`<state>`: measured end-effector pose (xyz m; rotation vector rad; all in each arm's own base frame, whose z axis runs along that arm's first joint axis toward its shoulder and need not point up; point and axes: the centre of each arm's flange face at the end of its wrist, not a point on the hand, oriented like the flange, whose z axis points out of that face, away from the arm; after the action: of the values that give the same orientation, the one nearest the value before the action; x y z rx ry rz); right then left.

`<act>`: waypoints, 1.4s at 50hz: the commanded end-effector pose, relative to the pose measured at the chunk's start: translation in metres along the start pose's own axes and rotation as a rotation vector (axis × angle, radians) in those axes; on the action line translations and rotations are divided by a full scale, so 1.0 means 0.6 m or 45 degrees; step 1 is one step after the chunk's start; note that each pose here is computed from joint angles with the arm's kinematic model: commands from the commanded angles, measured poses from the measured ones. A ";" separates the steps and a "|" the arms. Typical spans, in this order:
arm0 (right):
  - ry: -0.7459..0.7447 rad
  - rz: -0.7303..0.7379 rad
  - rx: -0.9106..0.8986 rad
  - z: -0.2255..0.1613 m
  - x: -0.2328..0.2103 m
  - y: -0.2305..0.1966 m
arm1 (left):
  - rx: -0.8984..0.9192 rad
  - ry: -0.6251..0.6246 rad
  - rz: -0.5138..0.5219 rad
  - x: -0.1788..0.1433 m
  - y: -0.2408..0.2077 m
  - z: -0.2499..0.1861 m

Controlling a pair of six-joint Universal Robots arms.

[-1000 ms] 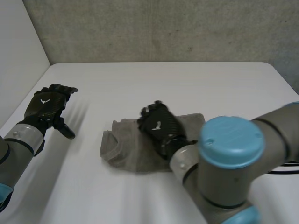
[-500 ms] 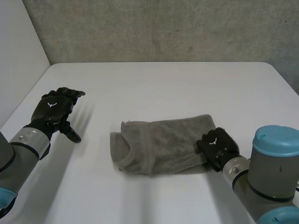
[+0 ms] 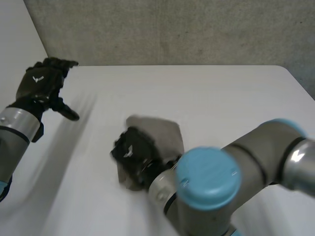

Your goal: Fold the towel.

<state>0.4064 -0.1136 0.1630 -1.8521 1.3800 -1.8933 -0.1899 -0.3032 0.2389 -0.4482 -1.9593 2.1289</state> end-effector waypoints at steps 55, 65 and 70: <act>0.152 0.760 -0.470 -0.024 0.124 0.183 | -0.537 0.199 -0.027 0.188 0.153 -0.087; 0.307 0.771 -0.327 -0.051 0.215 0.142 | -0.315 0.182 -0.045 0.177 0.060 -0.072; 0.500 0.789 -0.205 -0.090 0.302 0.108 | -0.158 0.163 -0.056 0.168 -0.017 -0.062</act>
<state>0.3100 -0.2338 0.2080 -1.0886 2.0446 -1.7243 -0.2719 -0.2289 0.1927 -0.5863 -2.1366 1.7880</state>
